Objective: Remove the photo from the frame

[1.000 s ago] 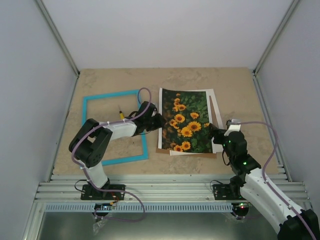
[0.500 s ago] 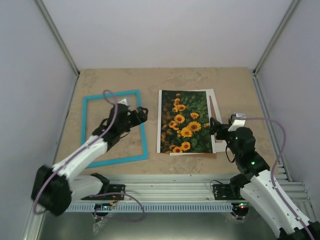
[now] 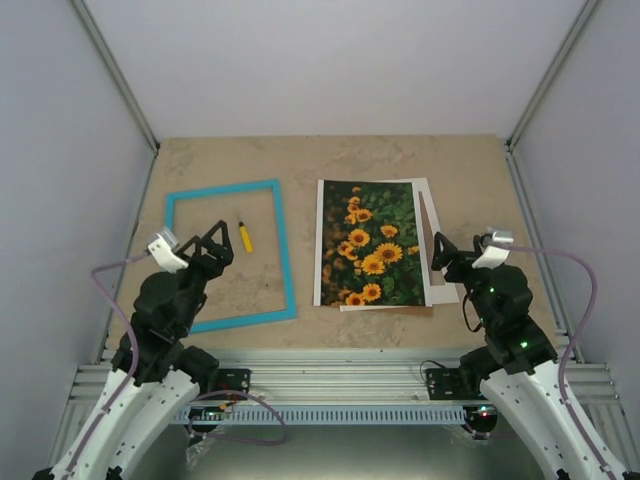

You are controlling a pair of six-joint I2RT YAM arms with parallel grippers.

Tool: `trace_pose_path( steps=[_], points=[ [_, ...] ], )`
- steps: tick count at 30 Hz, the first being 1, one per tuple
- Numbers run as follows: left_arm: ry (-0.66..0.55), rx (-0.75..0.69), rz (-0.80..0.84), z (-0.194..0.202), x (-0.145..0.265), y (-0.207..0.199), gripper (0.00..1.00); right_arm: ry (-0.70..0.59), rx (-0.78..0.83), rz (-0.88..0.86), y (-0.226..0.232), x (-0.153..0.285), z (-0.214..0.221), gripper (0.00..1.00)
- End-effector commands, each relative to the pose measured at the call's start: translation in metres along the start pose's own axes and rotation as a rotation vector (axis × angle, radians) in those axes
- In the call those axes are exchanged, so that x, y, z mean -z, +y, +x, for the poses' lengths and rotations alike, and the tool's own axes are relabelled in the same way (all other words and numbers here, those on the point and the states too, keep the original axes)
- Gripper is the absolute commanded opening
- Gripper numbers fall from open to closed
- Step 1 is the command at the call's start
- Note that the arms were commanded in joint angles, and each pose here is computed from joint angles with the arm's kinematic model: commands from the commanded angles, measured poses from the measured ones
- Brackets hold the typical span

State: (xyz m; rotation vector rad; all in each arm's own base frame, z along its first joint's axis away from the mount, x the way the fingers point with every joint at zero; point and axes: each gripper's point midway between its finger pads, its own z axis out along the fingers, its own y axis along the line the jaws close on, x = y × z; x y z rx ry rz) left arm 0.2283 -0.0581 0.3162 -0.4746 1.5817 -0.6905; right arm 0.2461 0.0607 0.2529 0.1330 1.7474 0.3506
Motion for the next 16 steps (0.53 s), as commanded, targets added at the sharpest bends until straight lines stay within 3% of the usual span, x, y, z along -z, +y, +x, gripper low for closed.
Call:
trace_pose_path(
  steps=[1,16],
  points=[
    [0.022,0.007,-0.106,0.029,-0.006,0.039,0.99,-0.006,0.009,0.028,-0.007,0.001,0.006,0.98],
    [0.110,-0.014,-0.156,0.061,-0.029,0.051,0.99,-0.009,0.019,0.016,-0.007,-0.002,0.012,0.98]
  ],
)
